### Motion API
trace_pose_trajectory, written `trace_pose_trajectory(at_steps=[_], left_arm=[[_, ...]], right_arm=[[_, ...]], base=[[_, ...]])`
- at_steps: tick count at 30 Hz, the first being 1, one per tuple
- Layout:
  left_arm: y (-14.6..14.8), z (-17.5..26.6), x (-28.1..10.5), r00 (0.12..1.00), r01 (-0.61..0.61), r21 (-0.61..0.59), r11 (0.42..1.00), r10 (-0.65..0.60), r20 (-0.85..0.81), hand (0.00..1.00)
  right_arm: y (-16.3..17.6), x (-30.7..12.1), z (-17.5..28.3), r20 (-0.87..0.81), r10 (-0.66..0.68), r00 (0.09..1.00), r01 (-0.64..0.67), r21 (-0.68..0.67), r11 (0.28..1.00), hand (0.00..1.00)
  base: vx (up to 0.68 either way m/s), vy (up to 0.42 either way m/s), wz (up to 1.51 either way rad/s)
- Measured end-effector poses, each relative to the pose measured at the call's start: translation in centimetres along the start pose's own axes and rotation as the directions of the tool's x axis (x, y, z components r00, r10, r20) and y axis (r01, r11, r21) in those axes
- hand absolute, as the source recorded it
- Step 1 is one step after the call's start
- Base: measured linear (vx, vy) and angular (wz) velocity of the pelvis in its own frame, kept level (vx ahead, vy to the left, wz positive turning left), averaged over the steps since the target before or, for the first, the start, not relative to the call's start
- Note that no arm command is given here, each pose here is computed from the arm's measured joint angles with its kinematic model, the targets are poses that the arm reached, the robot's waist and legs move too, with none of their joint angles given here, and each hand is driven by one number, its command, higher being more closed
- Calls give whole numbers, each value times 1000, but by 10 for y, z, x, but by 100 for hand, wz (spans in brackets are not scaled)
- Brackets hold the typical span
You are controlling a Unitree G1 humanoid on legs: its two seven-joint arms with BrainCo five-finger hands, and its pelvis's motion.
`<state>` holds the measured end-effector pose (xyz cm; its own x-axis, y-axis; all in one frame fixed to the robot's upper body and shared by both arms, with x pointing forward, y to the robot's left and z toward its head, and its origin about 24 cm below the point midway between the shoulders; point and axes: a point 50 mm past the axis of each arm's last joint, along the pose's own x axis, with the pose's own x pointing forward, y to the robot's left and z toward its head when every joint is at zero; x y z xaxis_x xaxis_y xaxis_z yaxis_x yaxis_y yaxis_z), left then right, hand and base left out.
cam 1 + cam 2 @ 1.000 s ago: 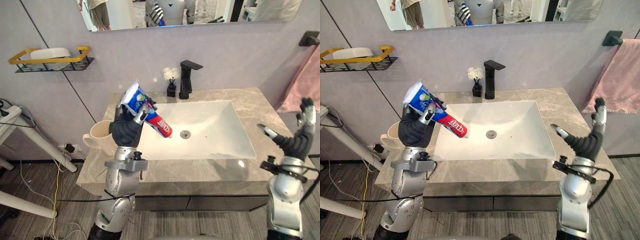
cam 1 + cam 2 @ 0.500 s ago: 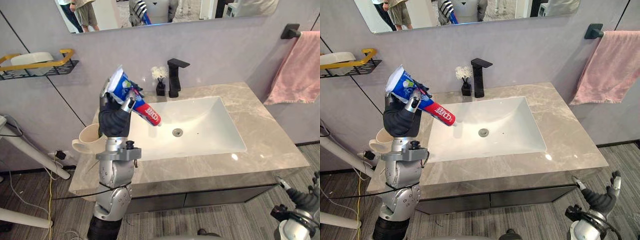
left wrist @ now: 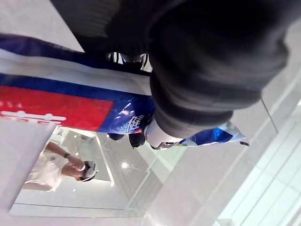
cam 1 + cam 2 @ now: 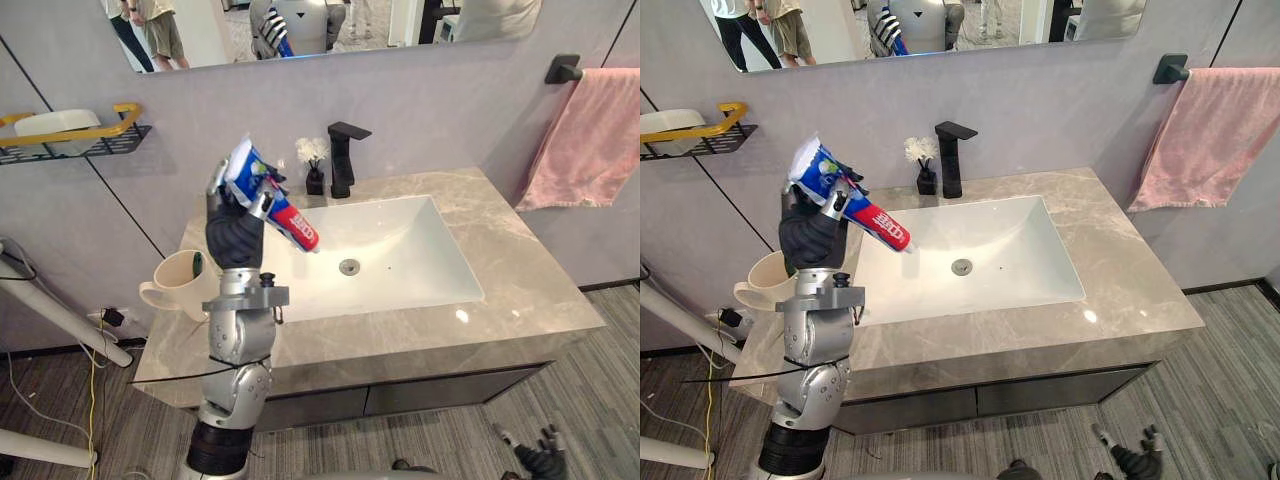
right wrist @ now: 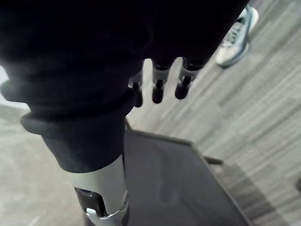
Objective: Organize washtable
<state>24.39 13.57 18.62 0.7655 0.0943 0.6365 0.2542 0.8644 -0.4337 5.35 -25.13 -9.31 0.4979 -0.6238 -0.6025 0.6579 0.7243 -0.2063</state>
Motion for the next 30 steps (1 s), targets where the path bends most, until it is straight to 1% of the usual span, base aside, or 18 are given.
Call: trace_pose_trajectory(at_steps=[2, 3, 4, 6, 9, 11, 15, 23, 25, 30], left_arm=[[6, 12, 12, 998, -7, 73, 997, 2, 64, 100], [10, 15, 13, 997, -16, 91, 996, 9, 79, 100], [23, 24, 17, 993, -59, 140, 988, 44, 111, 100], [36, 35, 23, 986, -104, 222, 969, 71, 154, 100], [50, 48, 29, 975, -150, 293, 944, 93, 200, 100], [61, 54, 32, 964, -204, 329, 922, 130, 232, 100], [77, 54, 35, 959, -248, 369, 896, 173, 226, 100], [96, 46, 33, 949, -309, 383, 871, 253, 189, 100], [104, 46, 29, 941, -336, 396, 855, 285, 182, 100], [112, 36, 18, 939, -343, 415, 843, 320, 126, 100]], right_arm=[[1, -2, -16, -72, 28, 997, -29, -8, 1000, 0], [1, -2, -19, -86, 36, 996, -37, -9, 999, 0], [2, -4, -27, -123, 49, 991, -51, -11, 999, 0], [3, -5, -36, -161, 66, 985, -69, -13, 998, 0], [4, -7, -41, -182, 72, 981, -76, -13, 997, 0], [7, -7, -44, -194, 103, 976, -109, -21, 994, 0], [15, -10, -53, -236, 163, 958, -179, -50, 983, 0], [10, -11, -59, -267, 173, 948, -200, -76, 977, 0], [8, -13, -62, -277, 179, 944, -207, -76, 975, 0], [13, -12, -60, -268, 194, 944, -223, -82, 971, 0]], base=[[-48, -15, 3], [-8, -19, 5], [15, -17, 8], [10, -16, 15], [-4, -17, 10], [-3, -13, 6], [-5, -11, 6], [0, 0, 0], [0, 0, 0], [-11, -8, 1]])
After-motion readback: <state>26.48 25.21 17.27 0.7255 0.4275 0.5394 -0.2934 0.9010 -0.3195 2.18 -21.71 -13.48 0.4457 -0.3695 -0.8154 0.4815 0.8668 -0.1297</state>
